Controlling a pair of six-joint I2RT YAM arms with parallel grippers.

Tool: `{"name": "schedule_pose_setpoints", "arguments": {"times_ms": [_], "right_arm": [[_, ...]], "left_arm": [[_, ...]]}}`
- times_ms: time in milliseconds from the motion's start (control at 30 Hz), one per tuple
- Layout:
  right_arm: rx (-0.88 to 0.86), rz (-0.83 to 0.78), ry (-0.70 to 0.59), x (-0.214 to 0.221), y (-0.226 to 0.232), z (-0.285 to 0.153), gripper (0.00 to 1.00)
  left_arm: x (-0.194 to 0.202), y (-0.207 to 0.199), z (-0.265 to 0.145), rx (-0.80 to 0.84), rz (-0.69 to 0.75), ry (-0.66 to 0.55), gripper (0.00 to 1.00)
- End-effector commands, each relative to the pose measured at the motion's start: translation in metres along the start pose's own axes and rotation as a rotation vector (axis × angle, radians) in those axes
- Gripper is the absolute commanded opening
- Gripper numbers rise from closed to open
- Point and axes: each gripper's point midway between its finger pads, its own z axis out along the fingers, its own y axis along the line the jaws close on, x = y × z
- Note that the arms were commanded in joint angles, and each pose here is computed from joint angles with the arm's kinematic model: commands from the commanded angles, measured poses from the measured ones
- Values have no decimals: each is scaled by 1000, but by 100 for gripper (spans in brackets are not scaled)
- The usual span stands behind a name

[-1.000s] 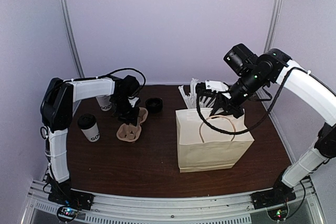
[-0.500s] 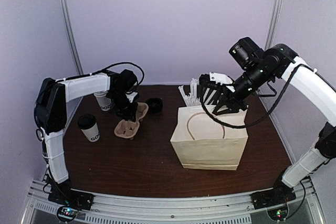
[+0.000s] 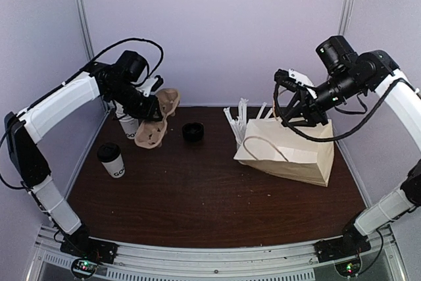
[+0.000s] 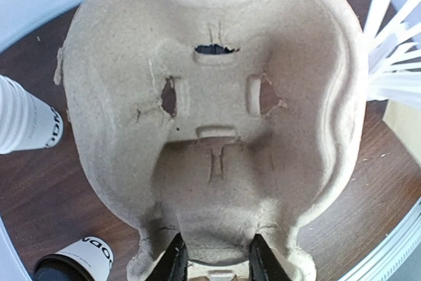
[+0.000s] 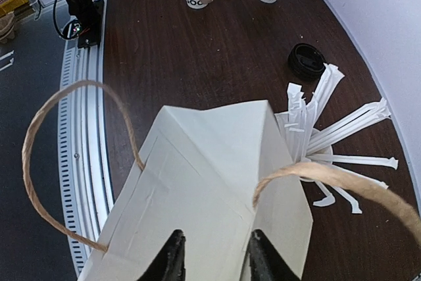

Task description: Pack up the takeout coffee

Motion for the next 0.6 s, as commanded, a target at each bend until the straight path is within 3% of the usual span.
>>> {"name": "schedule_pose_setpoints", "arguments": {"times_ms": [0,333,567], "right_arm": [[-97,49,4,4,8,16,25],[-157,67,-53,-9,23,12,4],[-352,93,-128,-37,54,24,0]], "left_arm": [[-19,-10,-38,36,49,-105,21],[-27,-21,-87,76,88,-225,21],[-36,-44,-138,179,174,-347,21]]}}
